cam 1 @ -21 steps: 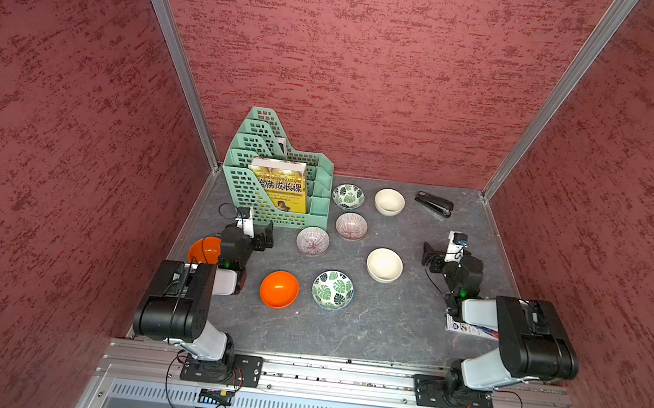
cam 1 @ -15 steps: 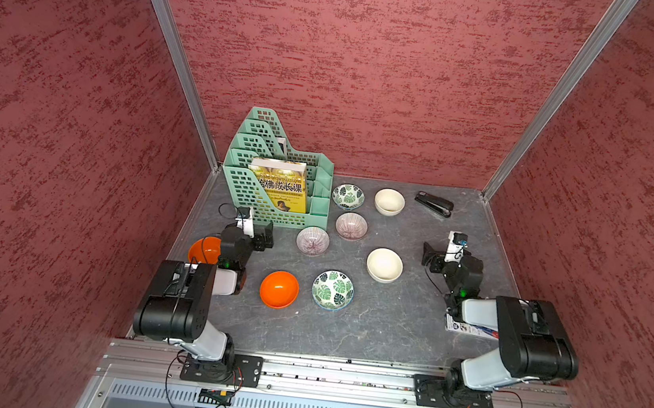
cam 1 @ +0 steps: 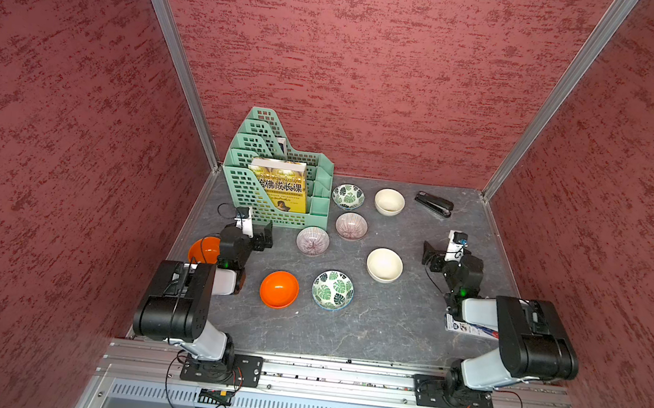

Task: Stack the bowls
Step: Pick up the bowl from the center of the board.

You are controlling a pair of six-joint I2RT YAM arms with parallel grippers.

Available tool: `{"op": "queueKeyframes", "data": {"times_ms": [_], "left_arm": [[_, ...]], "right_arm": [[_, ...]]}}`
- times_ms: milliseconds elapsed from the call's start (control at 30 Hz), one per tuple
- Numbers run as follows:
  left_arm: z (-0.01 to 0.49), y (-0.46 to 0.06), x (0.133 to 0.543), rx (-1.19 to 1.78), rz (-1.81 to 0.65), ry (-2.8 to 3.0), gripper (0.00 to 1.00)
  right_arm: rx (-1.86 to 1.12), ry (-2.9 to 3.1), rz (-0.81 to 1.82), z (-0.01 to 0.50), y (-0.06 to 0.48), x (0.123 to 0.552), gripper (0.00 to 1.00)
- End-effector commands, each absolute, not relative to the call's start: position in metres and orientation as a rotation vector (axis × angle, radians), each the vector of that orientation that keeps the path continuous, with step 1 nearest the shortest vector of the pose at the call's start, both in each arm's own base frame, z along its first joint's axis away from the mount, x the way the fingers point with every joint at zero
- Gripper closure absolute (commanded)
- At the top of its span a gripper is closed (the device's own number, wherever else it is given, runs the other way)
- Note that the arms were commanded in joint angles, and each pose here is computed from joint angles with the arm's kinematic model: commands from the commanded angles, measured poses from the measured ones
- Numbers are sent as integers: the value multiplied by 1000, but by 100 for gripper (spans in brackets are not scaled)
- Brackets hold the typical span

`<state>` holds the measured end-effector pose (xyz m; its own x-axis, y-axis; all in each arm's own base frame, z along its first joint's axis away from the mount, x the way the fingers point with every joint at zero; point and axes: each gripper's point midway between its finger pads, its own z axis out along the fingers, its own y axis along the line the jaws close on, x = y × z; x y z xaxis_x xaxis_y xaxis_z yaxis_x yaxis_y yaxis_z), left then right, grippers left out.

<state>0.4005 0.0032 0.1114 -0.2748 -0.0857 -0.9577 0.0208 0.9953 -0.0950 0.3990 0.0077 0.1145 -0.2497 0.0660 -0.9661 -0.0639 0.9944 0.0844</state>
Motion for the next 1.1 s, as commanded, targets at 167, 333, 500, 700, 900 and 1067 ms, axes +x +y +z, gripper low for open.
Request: {"op": "queueKeyframes", "data": {"times_ms": [167,333,500,700,900,1067], "left_arm": [[130,0,411,-24,-128,1851,0],[173,5,413,-123,-61,1943,0],[219,33,377,-497,175,1982,0],[205,65,309,-952,331,2167,4],[160,74,302,-1090,247,2344,11],[133,83,305,-1147,174,2386,18]], "right_arm": [[-12,1815,124,118,8,404,1],[-13,1819,121,117,8,405,2],[-26,1913,67,126,12,418,2],[-127,1945,-13,129,33,423,2],[-94,1985,-38,134,32,422,2],[-107,1968,12,164,47,418,2]]}}
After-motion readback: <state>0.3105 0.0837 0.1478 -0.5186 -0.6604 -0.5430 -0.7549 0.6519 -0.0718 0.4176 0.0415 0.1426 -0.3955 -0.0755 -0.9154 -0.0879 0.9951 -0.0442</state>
